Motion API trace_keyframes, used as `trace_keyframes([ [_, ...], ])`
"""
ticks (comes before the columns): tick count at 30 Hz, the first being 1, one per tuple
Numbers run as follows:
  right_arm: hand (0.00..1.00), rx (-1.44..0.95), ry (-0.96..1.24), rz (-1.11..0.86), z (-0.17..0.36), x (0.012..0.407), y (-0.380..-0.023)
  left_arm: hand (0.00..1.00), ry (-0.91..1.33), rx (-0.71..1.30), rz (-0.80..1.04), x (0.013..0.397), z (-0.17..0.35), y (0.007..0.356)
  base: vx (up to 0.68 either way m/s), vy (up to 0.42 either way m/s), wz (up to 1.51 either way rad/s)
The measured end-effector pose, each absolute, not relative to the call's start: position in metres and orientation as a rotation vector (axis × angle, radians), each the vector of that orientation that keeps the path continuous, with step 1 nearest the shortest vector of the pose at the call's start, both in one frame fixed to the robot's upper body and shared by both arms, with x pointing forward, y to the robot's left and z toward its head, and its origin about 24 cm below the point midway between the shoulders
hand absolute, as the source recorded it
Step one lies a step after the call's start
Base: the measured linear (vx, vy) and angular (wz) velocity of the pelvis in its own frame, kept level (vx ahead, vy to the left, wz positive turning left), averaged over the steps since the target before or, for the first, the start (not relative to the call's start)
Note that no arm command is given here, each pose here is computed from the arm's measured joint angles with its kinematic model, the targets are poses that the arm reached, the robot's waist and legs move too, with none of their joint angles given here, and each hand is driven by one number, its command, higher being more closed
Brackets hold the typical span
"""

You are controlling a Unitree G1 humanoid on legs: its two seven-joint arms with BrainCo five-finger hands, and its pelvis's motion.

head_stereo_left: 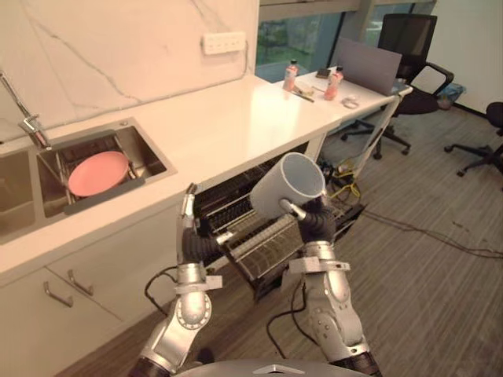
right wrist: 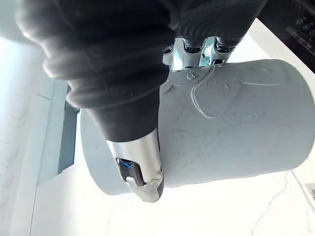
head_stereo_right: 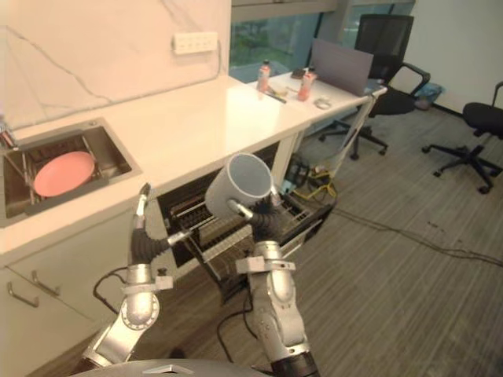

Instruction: Walk over to the sink, pick up the cup, carry it to the dishwasher, place the cup inside the dishwasher, then close the dishwasher door

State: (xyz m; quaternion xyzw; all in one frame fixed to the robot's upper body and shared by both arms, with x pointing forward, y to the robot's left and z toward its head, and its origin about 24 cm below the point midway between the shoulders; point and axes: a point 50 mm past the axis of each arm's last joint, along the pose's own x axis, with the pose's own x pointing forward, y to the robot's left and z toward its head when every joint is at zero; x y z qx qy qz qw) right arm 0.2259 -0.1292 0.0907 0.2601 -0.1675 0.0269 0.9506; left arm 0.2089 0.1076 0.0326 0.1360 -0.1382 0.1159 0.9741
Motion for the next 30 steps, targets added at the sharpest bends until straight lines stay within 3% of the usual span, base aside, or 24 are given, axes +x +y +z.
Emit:
trace_keyframes([
  [3, 1.00, 0.486, -0.308, -0.035, 0.082, 0.228, -0.152, 0.00, -0.157, 0.145, 0.196, 0.201, 0.013, 0.120, 0.00, 0.000, 0.02],
  [7, 1.00, 0.324, -0.194, -0.134, 0.058, 0.242, -0.186, 0.00, 0.006, 0.128, 0.043, 0.189, -0.018, 0.123, -0.03, 0.002, 0.25],
  [14, 1.00, 0.089, -0.156, -0.236, 0.102, 0.336, -0.242, 0.00, 0.290, 0.133, -0.138, 0.190, -0.067, 0.134, -0.06, -0.017, 0.22],
  [22, 1.00, -0.021, -0.042, -0.241, 0.145, 0.379, -0.274, 0.00, 0.394, 0.019, -0.185, 0.193, -0.082, 0.149, 0.00, -0.063, 0.32],
  [30, 1.00, -0.031, 0.117, -0.246, 0.134, 0.386, -0.283, 0.00, 0.466, -0.143, -0.178, 0.187, -0.095, 0.150, 0.02, -0.097, 0.19],
])
